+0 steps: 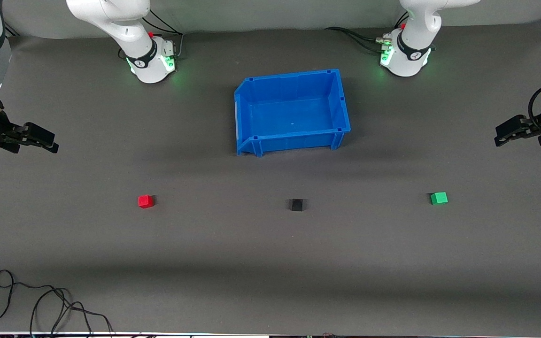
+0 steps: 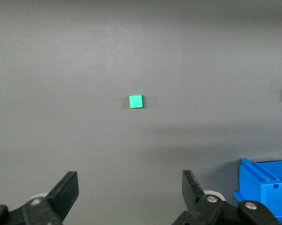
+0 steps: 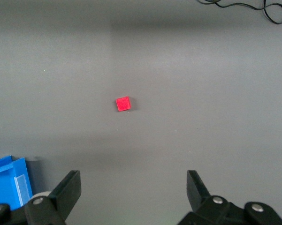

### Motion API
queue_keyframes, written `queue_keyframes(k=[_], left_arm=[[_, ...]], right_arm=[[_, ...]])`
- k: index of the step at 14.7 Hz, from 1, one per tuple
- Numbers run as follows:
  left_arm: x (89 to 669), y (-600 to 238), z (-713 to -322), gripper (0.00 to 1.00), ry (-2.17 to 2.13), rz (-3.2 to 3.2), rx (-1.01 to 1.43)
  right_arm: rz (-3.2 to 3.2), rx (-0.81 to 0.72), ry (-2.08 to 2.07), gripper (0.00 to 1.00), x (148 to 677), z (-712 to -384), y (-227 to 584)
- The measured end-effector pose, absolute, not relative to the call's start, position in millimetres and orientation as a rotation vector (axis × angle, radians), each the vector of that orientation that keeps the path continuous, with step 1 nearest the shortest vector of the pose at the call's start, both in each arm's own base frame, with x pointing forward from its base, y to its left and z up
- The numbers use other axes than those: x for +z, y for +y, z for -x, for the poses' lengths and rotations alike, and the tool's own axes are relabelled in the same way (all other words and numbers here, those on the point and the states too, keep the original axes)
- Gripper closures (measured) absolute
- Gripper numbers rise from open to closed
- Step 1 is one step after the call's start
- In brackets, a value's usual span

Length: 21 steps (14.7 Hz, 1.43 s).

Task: Attach green and red cubes to black cube
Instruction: 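Reach the right gripper to the red cube while the left gripper reaches the green cube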

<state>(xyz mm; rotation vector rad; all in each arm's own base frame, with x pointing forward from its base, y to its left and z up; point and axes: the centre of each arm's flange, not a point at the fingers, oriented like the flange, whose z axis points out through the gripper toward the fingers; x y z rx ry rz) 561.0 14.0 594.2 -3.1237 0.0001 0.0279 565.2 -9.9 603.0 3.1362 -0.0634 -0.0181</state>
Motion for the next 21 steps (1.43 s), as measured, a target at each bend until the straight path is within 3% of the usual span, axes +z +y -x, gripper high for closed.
queue_keyframes(k=[12,18,21], left_arm=[[576,28,-568,0.0,-0.105,3.134,0.08],[532,59,-580,0.0,-0.5,3.095,0.202],[496,77,-587,0.0,-0.723,3.046,0.264]], right_arm=[[-3.149,-0.011,-0.105,0.0,604,-566,-8],[-2.999,-0.074,-1.136,0.0,592,-583,0],[-2.805,-0.213,-1.61,0.0,565,-595,8]])
